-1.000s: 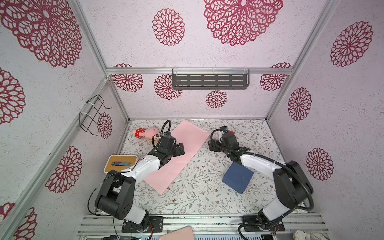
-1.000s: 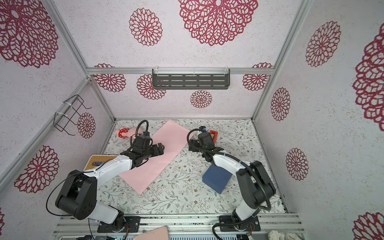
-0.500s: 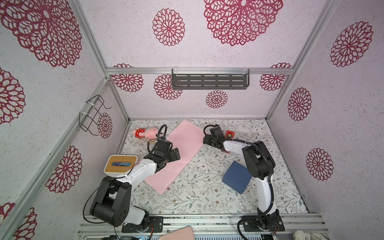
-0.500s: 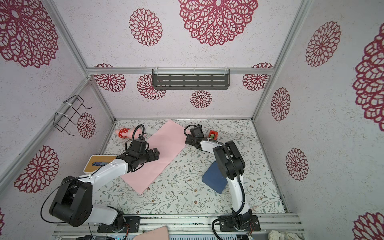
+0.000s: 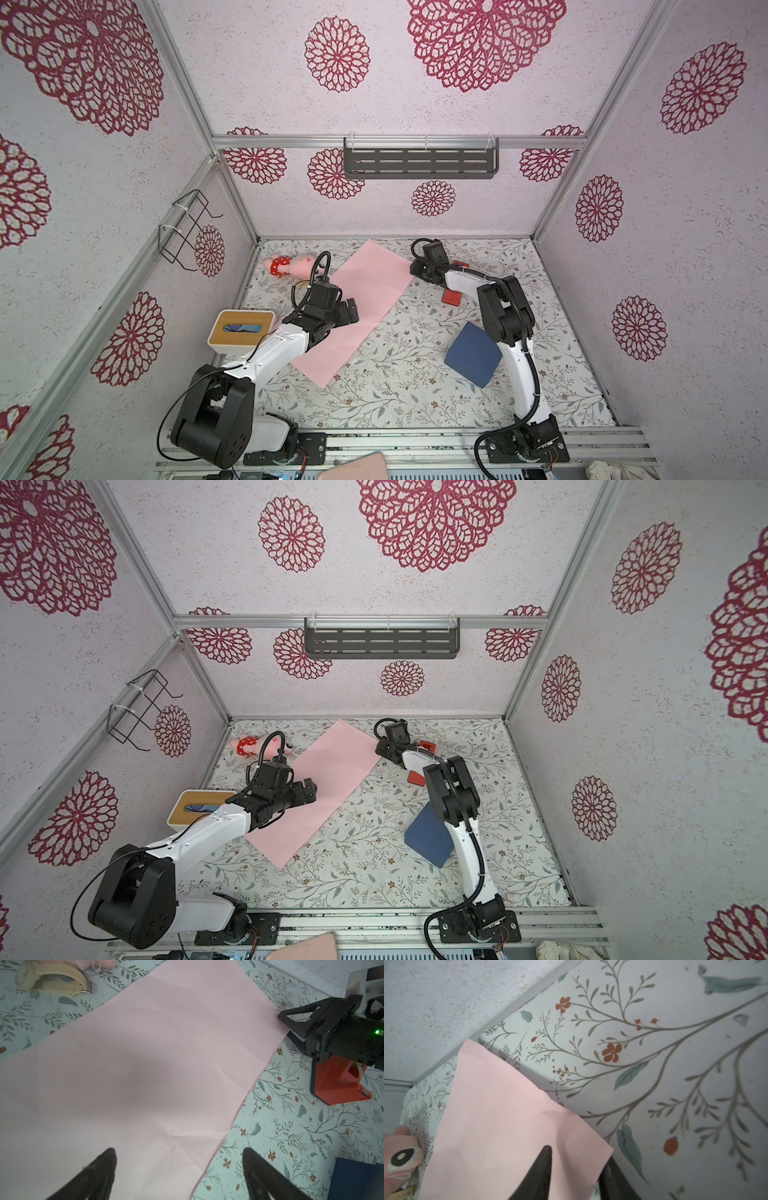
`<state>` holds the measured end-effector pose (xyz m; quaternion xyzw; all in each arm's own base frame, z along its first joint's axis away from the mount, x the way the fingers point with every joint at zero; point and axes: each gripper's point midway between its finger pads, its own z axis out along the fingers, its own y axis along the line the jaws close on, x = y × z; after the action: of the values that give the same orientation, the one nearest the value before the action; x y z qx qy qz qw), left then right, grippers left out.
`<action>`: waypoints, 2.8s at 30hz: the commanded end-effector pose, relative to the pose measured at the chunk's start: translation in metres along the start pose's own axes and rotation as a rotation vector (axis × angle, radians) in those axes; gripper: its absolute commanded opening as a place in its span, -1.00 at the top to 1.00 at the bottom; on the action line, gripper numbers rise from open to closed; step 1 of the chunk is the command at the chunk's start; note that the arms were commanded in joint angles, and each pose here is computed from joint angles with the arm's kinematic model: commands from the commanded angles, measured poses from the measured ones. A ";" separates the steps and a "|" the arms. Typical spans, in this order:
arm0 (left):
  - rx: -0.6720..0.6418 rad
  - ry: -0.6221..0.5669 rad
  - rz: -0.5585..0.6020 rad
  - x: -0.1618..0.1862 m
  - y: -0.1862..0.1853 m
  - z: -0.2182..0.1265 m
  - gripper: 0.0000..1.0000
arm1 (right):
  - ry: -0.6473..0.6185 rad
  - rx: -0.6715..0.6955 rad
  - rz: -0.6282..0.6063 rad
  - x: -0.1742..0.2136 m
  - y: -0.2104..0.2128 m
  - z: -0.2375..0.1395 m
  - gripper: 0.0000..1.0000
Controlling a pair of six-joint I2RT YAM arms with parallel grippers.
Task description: Wrap the gift box in paper
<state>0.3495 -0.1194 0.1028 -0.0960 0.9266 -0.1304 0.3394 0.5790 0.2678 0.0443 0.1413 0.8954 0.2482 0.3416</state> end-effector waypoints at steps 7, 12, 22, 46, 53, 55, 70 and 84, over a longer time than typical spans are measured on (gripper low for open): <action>0.013 -0.006 -0.014 0.002 0.000 -0.007 -0.95 | 0.008 -0.086 -0.080 -0.021 0.032 -0.048 0.97; 0.066 0.052 -0.060 0.016 -0.008 -0.005 -0.95 | -0.003 -0.061 -0.146 0.008 0.022 -0.132 1.00; 0.143 0.184 -0.158 0.042 -0.025 0.038 -0.91 | -0.034 0.100 -0.124 0.104 -0.052 -0.256 1.00; 0.035 0.226 -0.004 -0.003 -0.041 0.134 -0.80 | 0.236 -0.048 -0.218 0.182 -0.021 -0.270 0.51; 0.124 0.087 0.011 -0.066 -0.074 0.093 -0.81 | 0.257 0.076 -0.327 0.161 -0.041 -0.314 -0.04; 0.220 0.068 -0.012 -0.066 -0.096 0.070 -0.81 | 0.211 0.103 -0.282 0.145 -0.053 -0.324 -0.26; 0.798 0.431 0.204 0.090 -0.315 -0.019 -0.71 | 0.069 0.323 0.081 0.119 -0.182 -0.356 -0.78; 0.799 0.669 0.283 0.150 -0.355 0.035 -0.75 | 0.057 0.147 0.249 0.141 -0.180 -0.342 -0.72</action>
<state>0.3053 -0.4885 0.0854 0.1944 0.8794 -0.4285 0.0728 0.2145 0.0504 0.0765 0.2602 0.9140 0.1868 0.2492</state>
